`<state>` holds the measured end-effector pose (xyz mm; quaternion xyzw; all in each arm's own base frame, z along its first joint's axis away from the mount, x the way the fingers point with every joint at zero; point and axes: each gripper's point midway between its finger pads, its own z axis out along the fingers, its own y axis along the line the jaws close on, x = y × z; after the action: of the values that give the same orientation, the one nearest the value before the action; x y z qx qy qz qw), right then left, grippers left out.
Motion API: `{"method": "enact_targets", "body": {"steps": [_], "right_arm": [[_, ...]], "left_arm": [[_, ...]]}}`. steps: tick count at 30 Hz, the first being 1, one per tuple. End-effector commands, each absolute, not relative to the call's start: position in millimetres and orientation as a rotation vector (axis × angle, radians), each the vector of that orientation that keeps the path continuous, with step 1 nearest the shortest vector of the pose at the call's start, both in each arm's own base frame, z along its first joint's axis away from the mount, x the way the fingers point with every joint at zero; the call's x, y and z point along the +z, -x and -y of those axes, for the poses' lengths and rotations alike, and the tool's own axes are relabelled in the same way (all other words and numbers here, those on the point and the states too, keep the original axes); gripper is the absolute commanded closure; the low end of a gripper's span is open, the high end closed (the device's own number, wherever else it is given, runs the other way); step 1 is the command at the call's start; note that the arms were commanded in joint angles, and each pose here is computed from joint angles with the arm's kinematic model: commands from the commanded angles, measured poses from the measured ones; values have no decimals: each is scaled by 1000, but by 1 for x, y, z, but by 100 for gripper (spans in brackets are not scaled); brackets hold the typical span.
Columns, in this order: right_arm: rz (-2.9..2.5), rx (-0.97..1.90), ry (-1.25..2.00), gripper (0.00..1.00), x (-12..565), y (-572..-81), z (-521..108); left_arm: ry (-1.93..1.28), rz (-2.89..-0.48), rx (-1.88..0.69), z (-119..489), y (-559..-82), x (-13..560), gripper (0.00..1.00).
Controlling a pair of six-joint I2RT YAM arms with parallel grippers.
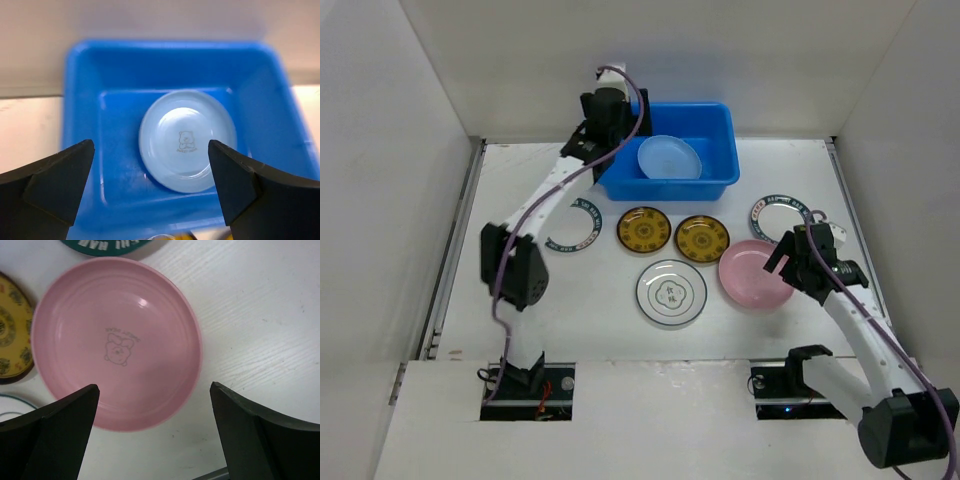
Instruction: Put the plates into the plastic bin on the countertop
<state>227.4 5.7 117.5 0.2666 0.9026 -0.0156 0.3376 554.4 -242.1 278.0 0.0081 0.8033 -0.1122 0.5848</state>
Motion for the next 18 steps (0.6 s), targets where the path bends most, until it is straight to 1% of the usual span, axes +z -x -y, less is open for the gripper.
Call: {"method": "enact_targets", "body": {"steps": [1,7,13,16,18], "right_arm": [[-2333,61,-850,3,102,-232,-10],[-2294,129,-1112,5,77,-227,-10],[-2288,118,-1312,13,46,-216,-1],[-2289,113,-1345,20,38,-215,0],[-2286,116,-1369,29,33,-215,-2]], "left_arm": [[78,-1693,-221,199,-489,386,0],[115,-1799,-137,161,-405,328,0],[183,-1936,-110,121,-340,280,0],[217,-1955,-96,102,-319,267,0],[234,-1969,-82,90,-307,259,0]]}}
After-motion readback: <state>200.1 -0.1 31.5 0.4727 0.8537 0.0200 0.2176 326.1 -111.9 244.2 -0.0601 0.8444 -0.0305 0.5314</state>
